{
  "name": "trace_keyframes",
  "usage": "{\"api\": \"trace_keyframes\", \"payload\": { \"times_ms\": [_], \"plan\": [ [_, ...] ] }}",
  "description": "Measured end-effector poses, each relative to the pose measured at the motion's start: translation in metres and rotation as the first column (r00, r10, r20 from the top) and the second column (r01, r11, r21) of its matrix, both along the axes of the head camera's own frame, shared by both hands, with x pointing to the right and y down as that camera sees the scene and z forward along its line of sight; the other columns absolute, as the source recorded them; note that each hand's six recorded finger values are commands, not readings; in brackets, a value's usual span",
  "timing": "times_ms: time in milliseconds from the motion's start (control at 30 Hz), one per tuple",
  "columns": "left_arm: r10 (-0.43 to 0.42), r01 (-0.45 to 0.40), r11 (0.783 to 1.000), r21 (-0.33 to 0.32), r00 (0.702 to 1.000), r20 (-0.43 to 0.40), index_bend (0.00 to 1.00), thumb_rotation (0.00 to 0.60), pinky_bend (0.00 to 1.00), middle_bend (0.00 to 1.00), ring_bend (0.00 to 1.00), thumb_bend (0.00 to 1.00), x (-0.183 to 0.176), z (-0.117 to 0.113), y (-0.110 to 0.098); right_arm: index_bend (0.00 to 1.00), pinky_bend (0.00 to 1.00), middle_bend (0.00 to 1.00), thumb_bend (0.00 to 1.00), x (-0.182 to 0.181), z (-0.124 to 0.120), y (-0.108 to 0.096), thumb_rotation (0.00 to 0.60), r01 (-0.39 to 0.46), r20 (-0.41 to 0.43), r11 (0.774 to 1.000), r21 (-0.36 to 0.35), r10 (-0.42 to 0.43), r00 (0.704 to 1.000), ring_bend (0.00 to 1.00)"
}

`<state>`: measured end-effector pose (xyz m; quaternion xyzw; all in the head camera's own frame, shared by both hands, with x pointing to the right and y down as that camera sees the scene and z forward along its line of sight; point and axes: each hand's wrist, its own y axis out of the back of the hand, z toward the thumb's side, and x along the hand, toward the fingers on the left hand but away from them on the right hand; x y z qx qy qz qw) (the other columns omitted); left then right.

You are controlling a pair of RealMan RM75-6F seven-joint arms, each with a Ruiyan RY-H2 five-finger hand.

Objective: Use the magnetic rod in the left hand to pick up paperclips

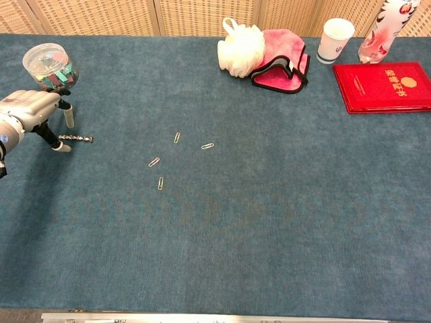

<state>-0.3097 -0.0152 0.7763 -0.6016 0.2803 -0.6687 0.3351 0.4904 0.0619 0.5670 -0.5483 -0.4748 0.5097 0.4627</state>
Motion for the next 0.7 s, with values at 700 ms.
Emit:
{"api": "trace_keyframes", "payload": {
  "times_ms": [700],
  "plan": [
    [0.005,-0.005,1.0,-0.017,1.0,0.013,0.46,0.6,0.16,0.06,0.03,0.29,-0.002,0.012,0.0,0.21,0.33,0.18,0.2,0.0,-0.002,0.0,0.6,-0.002,0.003,1.0,0.004,0.002,1.0,0.12]
  ]
}}
